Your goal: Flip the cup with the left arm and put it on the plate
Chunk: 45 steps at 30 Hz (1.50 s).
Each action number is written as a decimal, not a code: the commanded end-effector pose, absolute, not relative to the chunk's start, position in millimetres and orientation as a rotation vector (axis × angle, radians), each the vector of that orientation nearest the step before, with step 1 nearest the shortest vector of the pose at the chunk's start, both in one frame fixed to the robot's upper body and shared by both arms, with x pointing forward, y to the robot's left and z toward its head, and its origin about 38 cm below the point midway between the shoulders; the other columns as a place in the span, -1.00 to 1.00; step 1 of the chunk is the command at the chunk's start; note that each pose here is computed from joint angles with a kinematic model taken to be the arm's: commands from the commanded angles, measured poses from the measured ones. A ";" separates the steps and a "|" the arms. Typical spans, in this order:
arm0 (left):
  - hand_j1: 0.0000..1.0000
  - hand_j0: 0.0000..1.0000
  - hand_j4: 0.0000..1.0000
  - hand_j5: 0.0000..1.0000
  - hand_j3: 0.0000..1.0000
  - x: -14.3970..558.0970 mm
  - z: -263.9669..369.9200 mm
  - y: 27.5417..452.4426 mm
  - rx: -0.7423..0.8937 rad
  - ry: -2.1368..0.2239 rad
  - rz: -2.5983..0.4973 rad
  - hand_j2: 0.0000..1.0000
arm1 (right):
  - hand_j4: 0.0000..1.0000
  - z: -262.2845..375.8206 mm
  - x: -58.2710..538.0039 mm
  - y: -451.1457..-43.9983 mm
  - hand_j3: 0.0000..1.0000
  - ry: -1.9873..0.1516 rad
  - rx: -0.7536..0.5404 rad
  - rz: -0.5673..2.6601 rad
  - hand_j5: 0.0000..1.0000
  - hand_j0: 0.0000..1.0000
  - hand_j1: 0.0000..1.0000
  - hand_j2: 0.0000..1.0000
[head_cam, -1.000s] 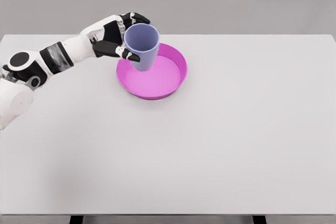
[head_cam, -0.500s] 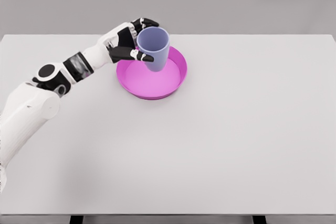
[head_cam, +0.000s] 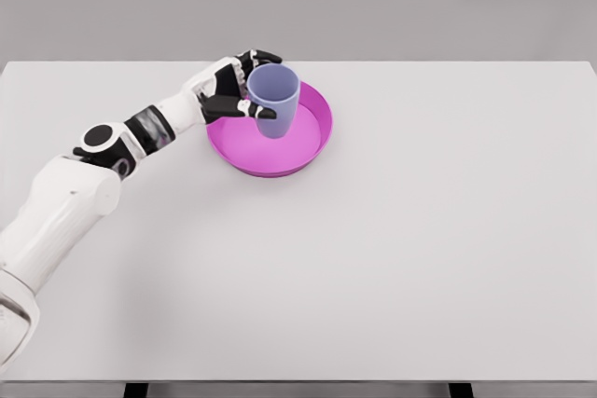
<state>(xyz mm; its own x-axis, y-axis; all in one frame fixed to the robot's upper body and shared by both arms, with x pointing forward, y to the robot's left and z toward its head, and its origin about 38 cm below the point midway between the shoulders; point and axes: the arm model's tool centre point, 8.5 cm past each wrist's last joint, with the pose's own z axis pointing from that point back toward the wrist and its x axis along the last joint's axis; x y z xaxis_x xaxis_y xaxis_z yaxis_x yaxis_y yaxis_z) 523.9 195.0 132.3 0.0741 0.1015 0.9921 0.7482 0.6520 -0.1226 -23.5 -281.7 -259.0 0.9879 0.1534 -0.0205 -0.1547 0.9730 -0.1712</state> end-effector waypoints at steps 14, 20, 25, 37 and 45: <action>0.18 0.18 0.18 0.18 0.18 526.8 122.2 195.6 -0.722 -1.414 -0.568 0.18 | 1.00 -259.0 -23.5 -281.7 1.00 0.007 -0.173 0.155 1.00 1.00 1.00 1.00; 0.66 0.66 0.66 0.66 0.66 526.8 122.7 198.9 -0.716 -1.415 -0.571 0.66 | 1.00 -259.0 -23.5 -281.7 1.00 0.007 -0.173 0.155 1.00 1.00 1.00 1.00; 0.77 0.77 0.77 0.77 0.77 526.7 122.5 199.6 -0.714 -1.413 -0.572 0.77 | 1.00 -259.0 -23.5 -281.7 1.00 0.007 -0.173 0.155 1.00 1.00 1.00 1.00; 1.00 1.00 1.00 1.00 1.00 525.5 120.0 199.3 -0.711 -1.398 -0.581 1.00 | 1.00 -259.0 -23.5 -281.7 1.00 0.007 -0.173 0.155 1.00 1.00 1.00 1.00; 1.00 1.00 1.00 1.00 1.00 526.8 121.8 208.8 -0.696 -1.403 -0.569 1.00 | 1.00 -259.0 -23.5 -281.9 1.00 0.007 -0.175 0.155 1.00 1.00 1.00 1.00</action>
